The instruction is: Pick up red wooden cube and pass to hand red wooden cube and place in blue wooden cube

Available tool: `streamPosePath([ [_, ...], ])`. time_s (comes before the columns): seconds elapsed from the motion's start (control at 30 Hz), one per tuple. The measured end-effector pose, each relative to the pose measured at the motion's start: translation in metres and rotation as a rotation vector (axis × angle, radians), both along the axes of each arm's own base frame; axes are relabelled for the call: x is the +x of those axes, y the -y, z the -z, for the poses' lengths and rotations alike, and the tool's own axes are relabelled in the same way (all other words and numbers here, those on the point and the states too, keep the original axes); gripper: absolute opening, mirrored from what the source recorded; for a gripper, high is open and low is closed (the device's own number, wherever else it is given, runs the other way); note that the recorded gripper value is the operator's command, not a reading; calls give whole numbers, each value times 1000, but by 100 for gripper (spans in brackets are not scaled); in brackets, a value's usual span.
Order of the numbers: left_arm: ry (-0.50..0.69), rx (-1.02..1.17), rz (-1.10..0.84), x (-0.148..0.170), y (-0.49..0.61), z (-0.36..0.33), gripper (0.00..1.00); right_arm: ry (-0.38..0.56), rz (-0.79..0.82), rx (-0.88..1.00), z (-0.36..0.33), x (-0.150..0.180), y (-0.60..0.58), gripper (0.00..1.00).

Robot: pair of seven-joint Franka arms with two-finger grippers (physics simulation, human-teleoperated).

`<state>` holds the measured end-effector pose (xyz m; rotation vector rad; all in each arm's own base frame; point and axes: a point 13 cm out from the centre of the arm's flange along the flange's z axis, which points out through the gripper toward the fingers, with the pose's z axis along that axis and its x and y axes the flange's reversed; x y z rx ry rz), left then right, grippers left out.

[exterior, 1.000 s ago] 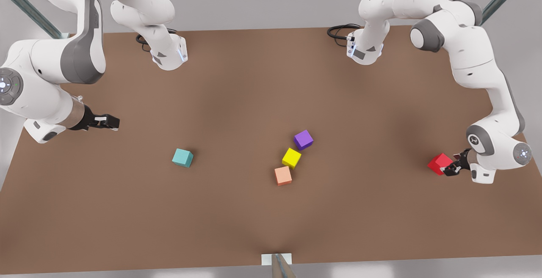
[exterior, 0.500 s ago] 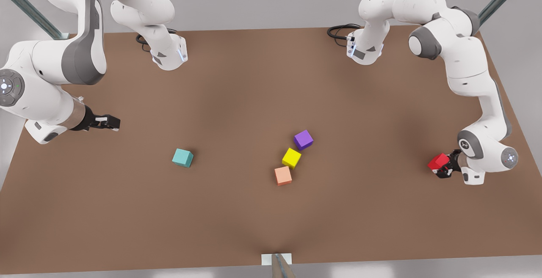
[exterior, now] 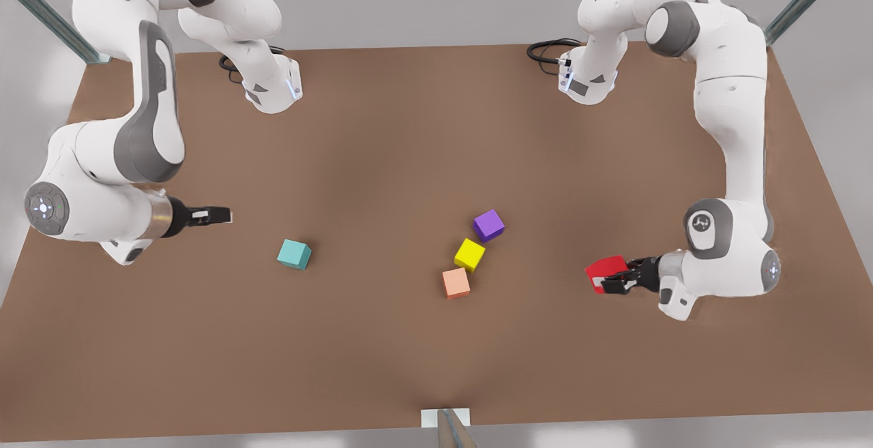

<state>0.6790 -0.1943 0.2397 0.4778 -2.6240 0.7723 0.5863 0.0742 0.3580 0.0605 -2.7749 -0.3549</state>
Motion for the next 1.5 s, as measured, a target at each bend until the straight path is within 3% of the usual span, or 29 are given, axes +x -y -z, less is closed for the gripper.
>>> streamPosePath([
  [0.03, -37, -117, 97, -27, 79, -14, 52, -52, 10, 116, 24, 4, -26, 100],
  [0.07, -71, -207, 182, -58, 151, -24, 58, -87, 24, 233, 40, 12, -53, 100],
  [0.17, -118, -339, 285, -122, 284, -38, 51, -170, 59, 594, 69, 27, -136, 100],
  [0.3, -178, -545, 175, -105, 333, -31, 51, -110, 17, 893, 59, 45, -219, 100],
  [0.43, -147, -668, 87, -71, 331, -29, 48, 42, -68, 1039, 53, 59, -241, 100],
  [0.57, -78, -733, 64, -54, 326, -29, 48, 305, -195, 1082, 65, 82, -250, 100],
  [0.7, -49, -792, 66, -58, 333, -15, 48, 567, -346, 1085, 81, 105, -265, 100],
  [0.87, 57, -816, 103, -56, 340, -17, 48, 808, -527, 1102, 94, 114, -295, 100],
  [1.03, 178, -799, 155, -49, 338, -11, 48, 972, -687, 1111, 98, 106, -309, 100],
  [1.23, 254, -818, 174, -44, 339, -11, 48, 1074, -808, 1146, 106, 70, -331, 100],
  [1.5, 304, -858, 163, -38, 342, -15, 48, 1216, -888, 1145, 114, 64, -342, 100],
])
